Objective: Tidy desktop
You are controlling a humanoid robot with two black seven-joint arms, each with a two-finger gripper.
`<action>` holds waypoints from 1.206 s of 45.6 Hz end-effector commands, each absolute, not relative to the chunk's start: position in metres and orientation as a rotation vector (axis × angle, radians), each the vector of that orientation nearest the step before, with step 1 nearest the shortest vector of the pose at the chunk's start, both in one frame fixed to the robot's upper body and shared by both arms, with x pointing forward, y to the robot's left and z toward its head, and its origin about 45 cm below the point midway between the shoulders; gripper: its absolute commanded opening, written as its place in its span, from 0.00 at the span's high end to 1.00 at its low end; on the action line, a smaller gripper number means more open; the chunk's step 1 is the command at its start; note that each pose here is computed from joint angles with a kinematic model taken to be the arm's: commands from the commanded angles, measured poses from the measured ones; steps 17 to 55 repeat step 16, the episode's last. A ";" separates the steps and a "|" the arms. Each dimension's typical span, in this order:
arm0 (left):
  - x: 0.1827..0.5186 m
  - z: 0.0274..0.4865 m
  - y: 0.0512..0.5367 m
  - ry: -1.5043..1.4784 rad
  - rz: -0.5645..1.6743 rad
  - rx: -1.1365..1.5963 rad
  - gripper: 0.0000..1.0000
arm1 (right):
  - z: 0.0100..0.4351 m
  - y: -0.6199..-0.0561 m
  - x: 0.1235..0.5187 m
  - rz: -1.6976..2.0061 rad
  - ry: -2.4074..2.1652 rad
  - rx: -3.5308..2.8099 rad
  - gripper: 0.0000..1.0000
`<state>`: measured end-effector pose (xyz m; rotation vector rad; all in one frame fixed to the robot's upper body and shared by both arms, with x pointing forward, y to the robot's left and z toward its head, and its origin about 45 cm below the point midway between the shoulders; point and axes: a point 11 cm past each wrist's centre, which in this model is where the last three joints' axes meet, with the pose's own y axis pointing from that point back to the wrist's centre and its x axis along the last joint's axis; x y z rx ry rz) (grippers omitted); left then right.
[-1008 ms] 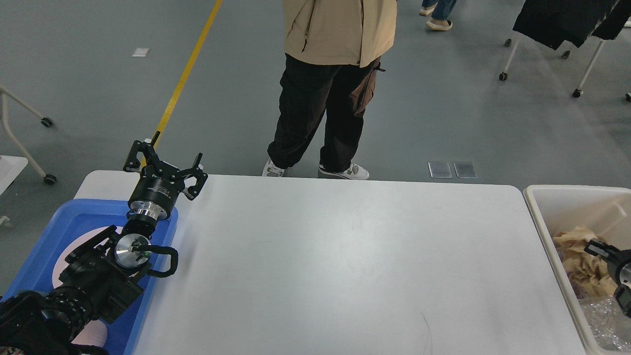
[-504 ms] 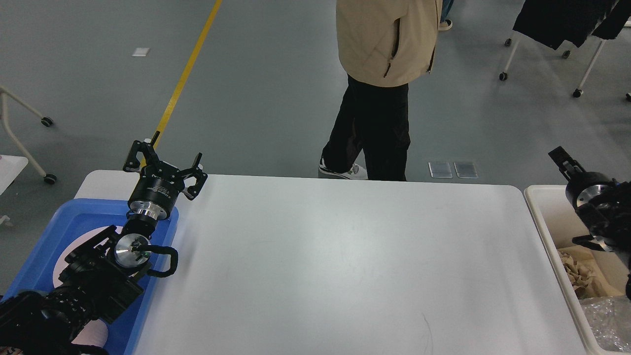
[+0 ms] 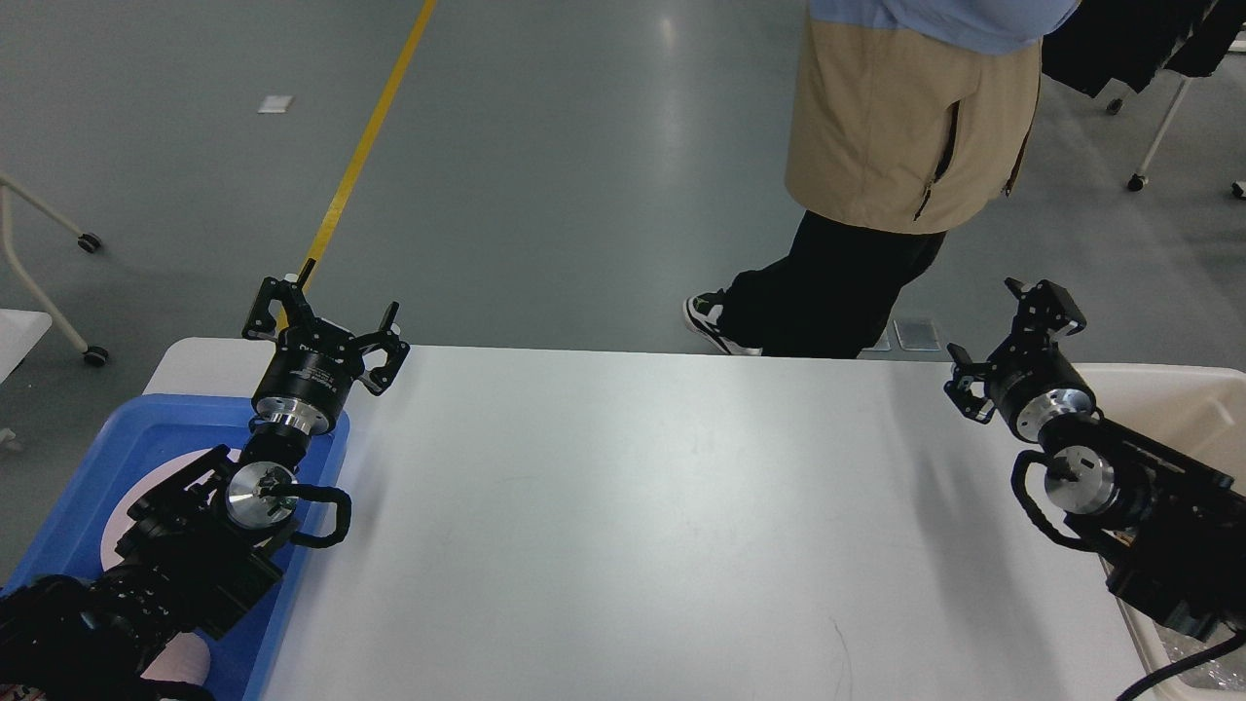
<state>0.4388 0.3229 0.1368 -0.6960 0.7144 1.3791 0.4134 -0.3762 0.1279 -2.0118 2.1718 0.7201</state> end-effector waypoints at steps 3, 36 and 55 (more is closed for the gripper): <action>0.439 0.137 0.322 0.716 1.378 -0.696 0.01 | 0.125 -0.327 0.417 0.737 2.008 -1.968 0.00; 0.439 0.137 0.322 0.716 1.378 -0.696 0.01 | 0.132 -0.323 0.418 0.619 1.988 -1.927 0.00; 0.439 0.137 0.322 0.716 1.378 -0.696 0.01 | 0.132 -0.323 0.418 0.619 1.988 -1.927 0.00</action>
